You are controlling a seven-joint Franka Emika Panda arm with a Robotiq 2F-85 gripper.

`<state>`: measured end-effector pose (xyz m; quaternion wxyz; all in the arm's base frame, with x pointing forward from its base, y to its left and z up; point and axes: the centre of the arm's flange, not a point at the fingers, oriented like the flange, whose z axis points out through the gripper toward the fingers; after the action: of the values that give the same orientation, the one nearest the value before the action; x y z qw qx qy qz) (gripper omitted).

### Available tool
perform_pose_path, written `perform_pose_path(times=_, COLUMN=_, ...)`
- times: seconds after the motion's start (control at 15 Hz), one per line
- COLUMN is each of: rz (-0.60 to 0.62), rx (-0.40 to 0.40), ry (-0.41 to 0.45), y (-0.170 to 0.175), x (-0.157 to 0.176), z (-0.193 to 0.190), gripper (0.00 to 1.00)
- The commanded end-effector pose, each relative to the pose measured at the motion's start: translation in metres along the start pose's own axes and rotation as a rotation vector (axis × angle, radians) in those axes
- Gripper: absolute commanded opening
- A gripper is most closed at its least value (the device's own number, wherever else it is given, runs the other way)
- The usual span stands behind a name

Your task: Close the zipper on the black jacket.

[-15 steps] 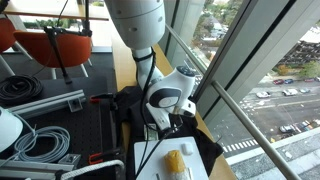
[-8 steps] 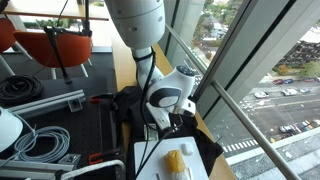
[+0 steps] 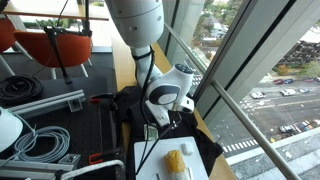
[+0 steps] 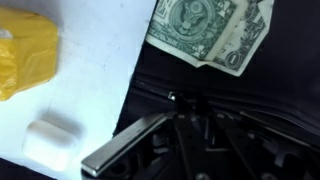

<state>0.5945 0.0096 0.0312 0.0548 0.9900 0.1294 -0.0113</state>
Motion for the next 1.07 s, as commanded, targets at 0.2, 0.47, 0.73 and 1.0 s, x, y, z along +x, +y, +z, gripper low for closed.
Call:
perform_pose_path(times=0.2, rz=-0.022, rx=0.006, ry=0.029, y=-0.018, x=0.013, z=-0.003, gripper=0.04)
perform_pose_path(times=0.47, rz=-0.025, rx=0.009, ry=0.030, y=-0.020, x=0.014, z=-0.004, gripper=0.04)
perform_pose_path(times=0.73, rz=-0.028, rx=0.011, ry=0.032, y=-0.023, x=0.016, z=-0.002, gripper=0.04)
perform_pose_path(times=1.0, rz=-0.040, rx=0.010, ry=0.038, y=-0.031, x=0.022, z=-0.003, gripper=0.04)
